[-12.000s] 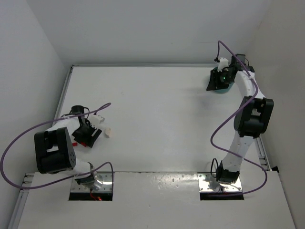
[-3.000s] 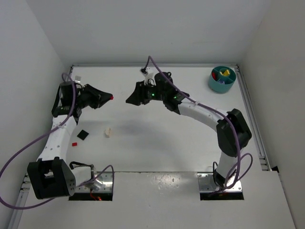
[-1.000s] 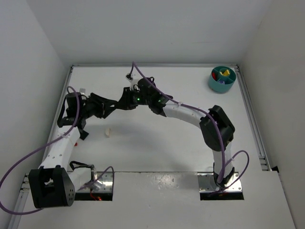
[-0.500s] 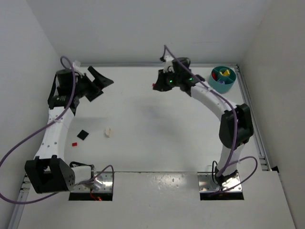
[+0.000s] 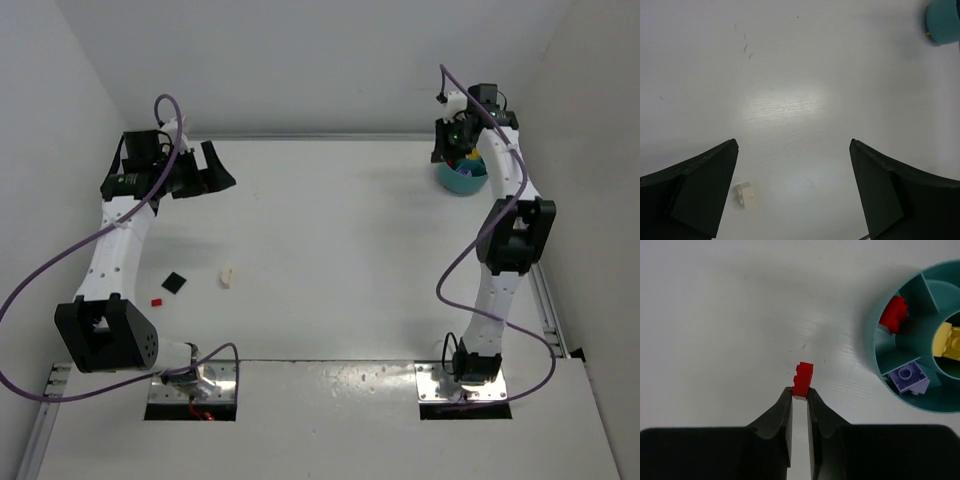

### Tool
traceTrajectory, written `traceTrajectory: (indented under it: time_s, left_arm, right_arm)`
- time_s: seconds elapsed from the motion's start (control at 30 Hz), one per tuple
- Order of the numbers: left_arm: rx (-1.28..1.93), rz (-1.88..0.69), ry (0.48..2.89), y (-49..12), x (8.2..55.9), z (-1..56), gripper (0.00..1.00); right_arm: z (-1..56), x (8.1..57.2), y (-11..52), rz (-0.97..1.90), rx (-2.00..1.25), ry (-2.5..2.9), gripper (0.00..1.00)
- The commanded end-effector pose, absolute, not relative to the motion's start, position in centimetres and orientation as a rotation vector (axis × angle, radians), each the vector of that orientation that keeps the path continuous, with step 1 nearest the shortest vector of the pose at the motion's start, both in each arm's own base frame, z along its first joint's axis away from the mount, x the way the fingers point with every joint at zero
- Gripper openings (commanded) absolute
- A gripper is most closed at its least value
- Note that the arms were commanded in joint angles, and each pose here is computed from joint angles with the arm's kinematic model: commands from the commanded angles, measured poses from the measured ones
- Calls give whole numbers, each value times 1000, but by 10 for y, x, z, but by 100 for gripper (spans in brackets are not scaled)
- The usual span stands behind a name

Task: Sort the legos into containers by color

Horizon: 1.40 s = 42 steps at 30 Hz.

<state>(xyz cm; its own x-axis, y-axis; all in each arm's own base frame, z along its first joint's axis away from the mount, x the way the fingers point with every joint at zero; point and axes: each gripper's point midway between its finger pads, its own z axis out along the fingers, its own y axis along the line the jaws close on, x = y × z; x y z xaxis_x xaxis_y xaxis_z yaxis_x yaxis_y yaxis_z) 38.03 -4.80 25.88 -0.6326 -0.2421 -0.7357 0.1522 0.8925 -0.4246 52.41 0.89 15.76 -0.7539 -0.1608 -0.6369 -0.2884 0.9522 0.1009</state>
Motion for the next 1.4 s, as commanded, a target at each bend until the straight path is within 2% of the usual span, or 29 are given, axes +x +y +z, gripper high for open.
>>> traceTrajectory:
  time_s: [0.0, 0.3, 0.57, 1.23, 1.37]
  left_arm:
    - [12, -519, 2144, -42, 383, 277, 100]
    - [-22, -521, 2158, -40, 385, 273, 100]
    - [-28, -525, 2175, -41, 381, 265, 100]
    - [-44, -534, 2193, -41, 382, 256, 100]
    - [-41, -532, 2185, -41, 384, 257, 100]
  right_arm:
    - [148, 520, -12, 169, -365, 2503, 0]
    - [151, 556, -66, -58, -222, 2446, 0]
    - [145, 570, -87, -123, -166, 2426, 0]
    - [136, 585, -86, -101, -163, 2407, 0]
    - [132, 587, -88, -114, -158, 2409, 11]
